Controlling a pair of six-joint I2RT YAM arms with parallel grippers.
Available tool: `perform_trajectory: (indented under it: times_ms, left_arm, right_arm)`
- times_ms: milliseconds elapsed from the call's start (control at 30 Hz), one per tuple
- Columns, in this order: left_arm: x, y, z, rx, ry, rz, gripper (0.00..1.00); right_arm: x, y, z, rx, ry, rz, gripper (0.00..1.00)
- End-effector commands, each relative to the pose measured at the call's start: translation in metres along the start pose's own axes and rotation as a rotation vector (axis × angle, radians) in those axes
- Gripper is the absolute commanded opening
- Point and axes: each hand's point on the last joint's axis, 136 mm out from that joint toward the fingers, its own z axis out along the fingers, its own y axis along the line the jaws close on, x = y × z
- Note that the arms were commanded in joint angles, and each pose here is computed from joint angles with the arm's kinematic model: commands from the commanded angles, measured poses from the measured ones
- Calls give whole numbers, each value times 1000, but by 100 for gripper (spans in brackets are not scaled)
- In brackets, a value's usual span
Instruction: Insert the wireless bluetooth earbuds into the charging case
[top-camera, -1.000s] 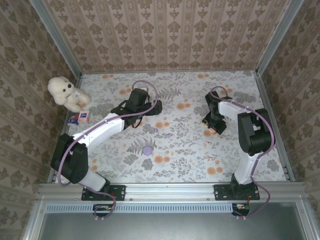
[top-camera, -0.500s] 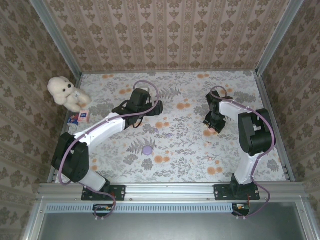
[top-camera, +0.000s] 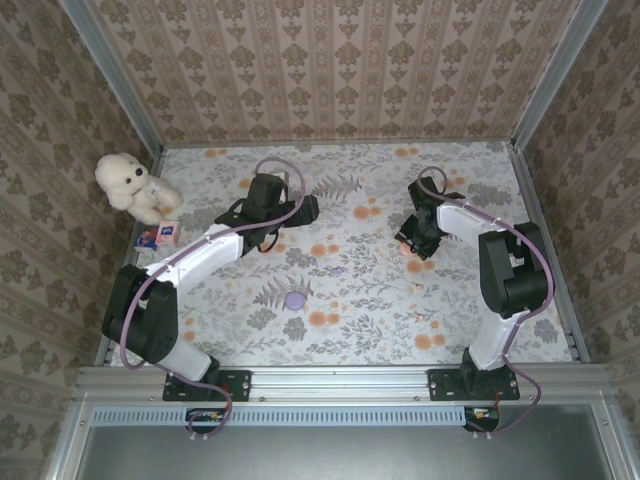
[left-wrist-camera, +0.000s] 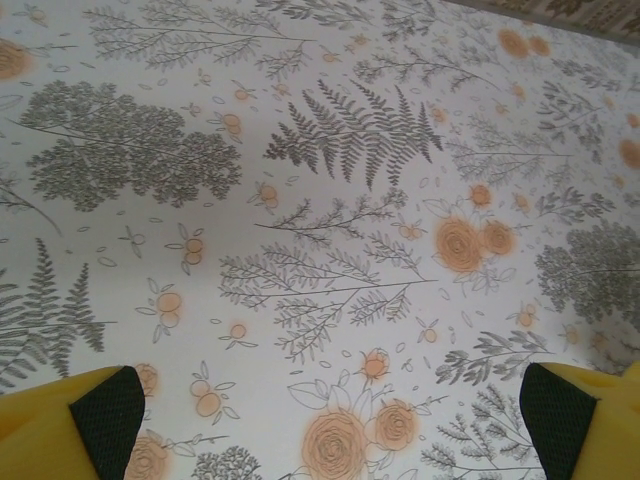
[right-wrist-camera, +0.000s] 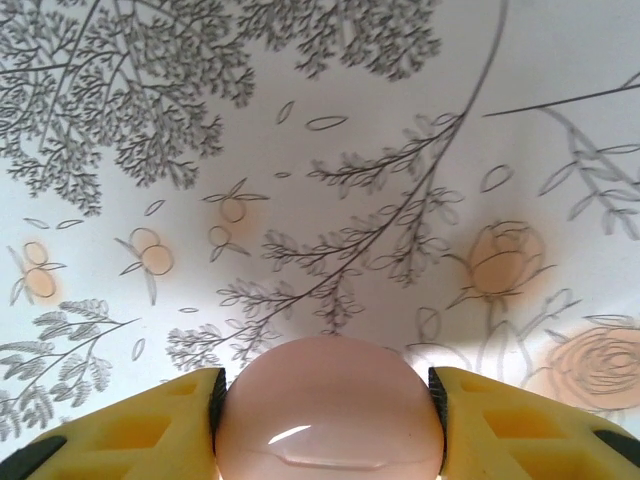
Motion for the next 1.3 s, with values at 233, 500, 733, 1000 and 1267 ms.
perform_trajectory:
  times_ms: [233, 500, 733, 1000, 1267]
  left_arm:
    - [3, -42, 20, 293, -41, -57, 100]
    - [16, -84, 45, 441, -50, -43, 99]
    - [35, -115, 66, 533, -45, -29, 94]
    - [38, -135, 88, 626, -79, -105, 86]
    - [39, -152, 111, 683, -81, -146, 76]
  right_arm:
    - [-17, 61, -5, -168, 3, 94, 45]
    - [-32, 89, -6, -253, -9, 165, 46]
    - [-42, 105, -10, -319, -3, 228, 47]
    - [-45, 118, -14, -367, 11, 263, 47]
    - [-45, 122, -18, -385, 19, 270, 47]
